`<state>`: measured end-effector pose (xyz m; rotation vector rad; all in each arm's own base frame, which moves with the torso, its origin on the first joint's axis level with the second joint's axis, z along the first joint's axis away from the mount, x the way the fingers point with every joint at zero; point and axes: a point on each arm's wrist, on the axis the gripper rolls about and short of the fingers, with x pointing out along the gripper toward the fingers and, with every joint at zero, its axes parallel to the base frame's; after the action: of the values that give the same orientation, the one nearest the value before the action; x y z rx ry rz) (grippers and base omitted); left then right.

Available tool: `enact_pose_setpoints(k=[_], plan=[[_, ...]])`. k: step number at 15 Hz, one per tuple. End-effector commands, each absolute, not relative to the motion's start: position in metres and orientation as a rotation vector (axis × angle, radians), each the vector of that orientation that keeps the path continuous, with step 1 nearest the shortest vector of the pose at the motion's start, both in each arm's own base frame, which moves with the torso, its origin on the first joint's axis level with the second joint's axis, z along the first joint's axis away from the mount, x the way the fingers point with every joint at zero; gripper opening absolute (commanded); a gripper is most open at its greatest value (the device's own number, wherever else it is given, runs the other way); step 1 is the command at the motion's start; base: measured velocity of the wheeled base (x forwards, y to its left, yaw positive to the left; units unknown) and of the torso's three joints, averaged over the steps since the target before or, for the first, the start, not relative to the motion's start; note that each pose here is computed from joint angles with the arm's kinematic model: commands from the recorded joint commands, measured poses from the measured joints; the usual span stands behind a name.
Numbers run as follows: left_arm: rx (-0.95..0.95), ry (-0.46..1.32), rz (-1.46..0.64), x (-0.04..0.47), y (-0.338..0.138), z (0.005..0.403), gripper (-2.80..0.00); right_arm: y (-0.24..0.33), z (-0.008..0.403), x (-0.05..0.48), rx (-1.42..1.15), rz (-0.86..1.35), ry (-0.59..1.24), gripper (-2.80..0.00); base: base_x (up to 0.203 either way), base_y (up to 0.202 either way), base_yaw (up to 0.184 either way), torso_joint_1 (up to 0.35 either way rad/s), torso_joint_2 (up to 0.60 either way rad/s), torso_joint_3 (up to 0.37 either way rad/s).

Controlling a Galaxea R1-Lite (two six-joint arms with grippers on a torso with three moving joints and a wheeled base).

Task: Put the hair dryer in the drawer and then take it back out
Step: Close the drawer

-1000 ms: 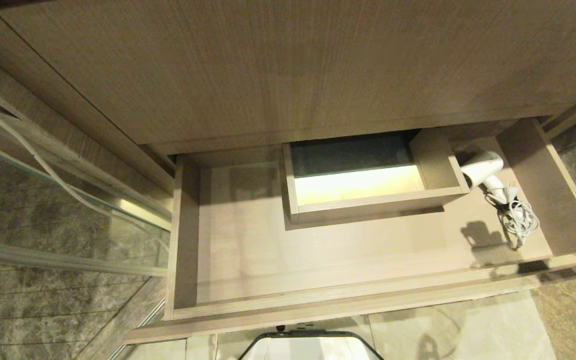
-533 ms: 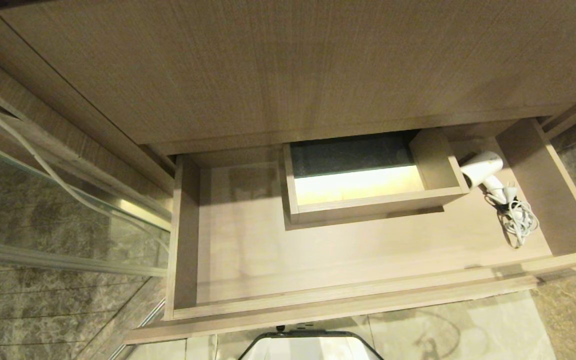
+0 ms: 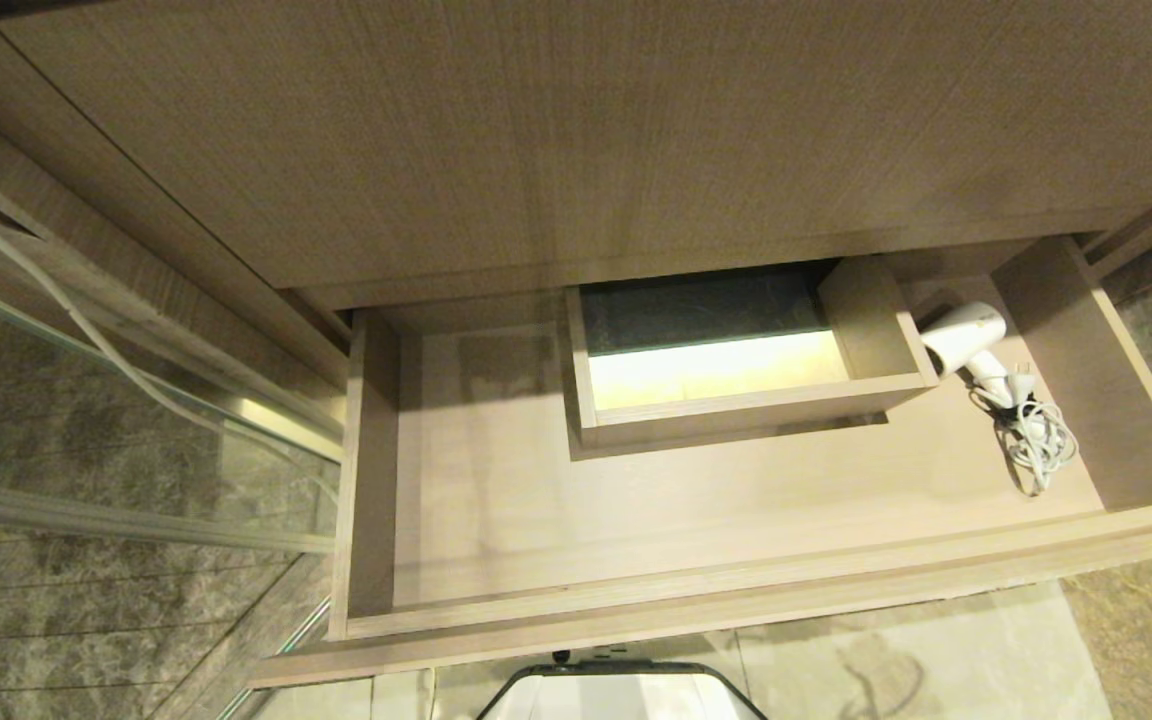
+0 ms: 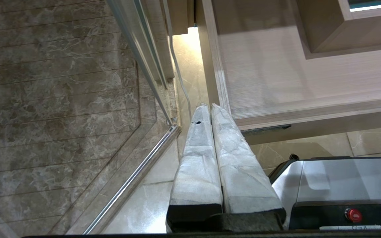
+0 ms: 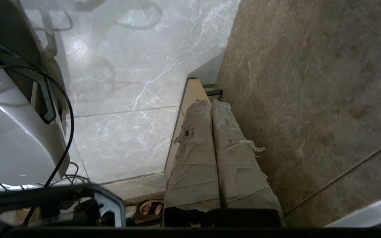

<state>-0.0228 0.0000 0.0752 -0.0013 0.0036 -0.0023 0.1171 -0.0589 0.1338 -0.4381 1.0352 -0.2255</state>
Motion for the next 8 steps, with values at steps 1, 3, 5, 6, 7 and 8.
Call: enact_pose_setpoints(k=[1, 3, 5, 6, 7, 8], plan=[[-0.003, 0.005, -0.002, -0.023, 0.0, 0.075, -2.8, -0.069, 0.122, 0.139, -0.426, -0.202, 1.09, -2.8, 0.0, 0.0, 0.0, 0.0, 0.0, 0.0], [-0.002, 0.006, -0.002, -0.023, 0.0, 0.075, -2.8, -0.076, 0.12, 0.153, -0.429, -0.206, 1.083, -2.8, 0.0, 0.0, 0.0, 0.0, 0.0, 0.0], [-0.002, 0.006, -0.002, -0.023, 0.0, 0.075, -2.8, -0.077, 0.12, 0.156, -0.431, -0.21, 1.073, -2.8, 0.0, 0.0, 0.0, 0.0, 0.0, 0.0], [-0.002, 0.005, -0.002, -0.023, 0.0, 0.075, -2.8, -0.079, 0.122, 0.16, -0.435, -0.215, 1.061, -2.8, 0.0, 0.0, 0.0, 0.0, 0.0, 0.0], [-0.002, 0.005, -0.002, -0.023, 0.0, 0.075, -2.8, -0.083, 0.12, 0.169, -0.434, -0.214, 1.065, -2.8, 0.0, 0.0, 0.0, 0.0, 0.0, 0.0], [-0.002, 0.005, -0.002, -0.023, 0.0, 0.075, -2.8, -0.089, 0.114, 0.18, -0.429, -0.205, 1.084, -2.8, 0.0, 0.0, 0.0, 0.0, 0.0, 0.0]])
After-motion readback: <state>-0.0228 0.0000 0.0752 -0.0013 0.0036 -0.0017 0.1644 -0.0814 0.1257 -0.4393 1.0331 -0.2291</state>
